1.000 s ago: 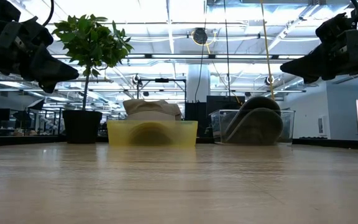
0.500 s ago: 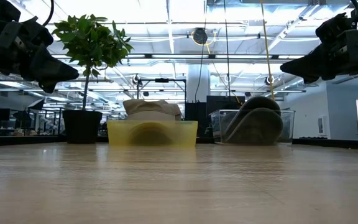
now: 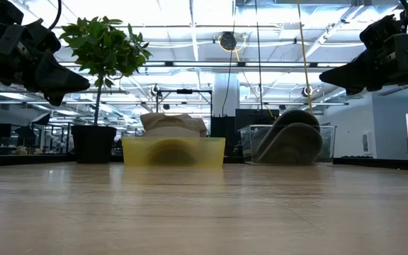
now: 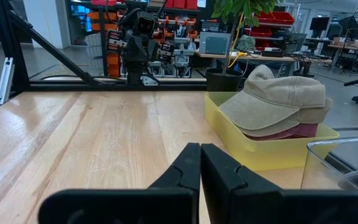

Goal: Pick & Place hat
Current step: Return to Home Position

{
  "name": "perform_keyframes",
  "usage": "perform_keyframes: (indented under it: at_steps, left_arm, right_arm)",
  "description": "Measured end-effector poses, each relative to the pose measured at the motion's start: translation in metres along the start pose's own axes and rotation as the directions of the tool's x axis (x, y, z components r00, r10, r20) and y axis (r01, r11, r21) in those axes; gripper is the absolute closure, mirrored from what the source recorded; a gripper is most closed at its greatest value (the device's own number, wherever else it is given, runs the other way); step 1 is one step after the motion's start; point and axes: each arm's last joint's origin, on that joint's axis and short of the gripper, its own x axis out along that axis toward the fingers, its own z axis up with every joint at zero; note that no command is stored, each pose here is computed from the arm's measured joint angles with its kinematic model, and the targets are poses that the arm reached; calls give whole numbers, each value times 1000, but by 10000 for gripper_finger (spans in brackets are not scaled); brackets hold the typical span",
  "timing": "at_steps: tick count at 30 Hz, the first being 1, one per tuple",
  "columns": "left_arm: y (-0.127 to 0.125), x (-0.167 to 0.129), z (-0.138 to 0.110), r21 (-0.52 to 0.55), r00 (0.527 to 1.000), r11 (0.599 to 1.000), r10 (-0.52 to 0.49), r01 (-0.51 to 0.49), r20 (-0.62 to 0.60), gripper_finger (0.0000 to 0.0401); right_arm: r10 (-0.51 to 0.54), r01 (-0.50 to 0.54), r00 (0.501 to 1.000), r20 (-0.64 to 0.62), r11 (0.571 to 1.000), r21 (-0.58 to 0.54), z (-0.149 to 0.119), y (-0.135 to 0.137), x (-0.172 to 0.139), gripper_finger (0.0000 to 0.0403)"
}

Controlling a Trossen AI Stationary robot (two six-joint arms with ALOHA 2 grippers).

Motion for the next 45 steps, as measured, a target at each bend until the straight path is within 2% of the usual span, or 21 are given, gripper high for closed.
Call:
perform_keyframes:
  at_steps: [45]
  left_arm:
    - [0, 0, 0, 0, 1000, 1000, 0, 0, 0, 359]
  right_arm:
    - [0, 0, 1000, 0, 1000, 0, 0, 0, 0, 399]
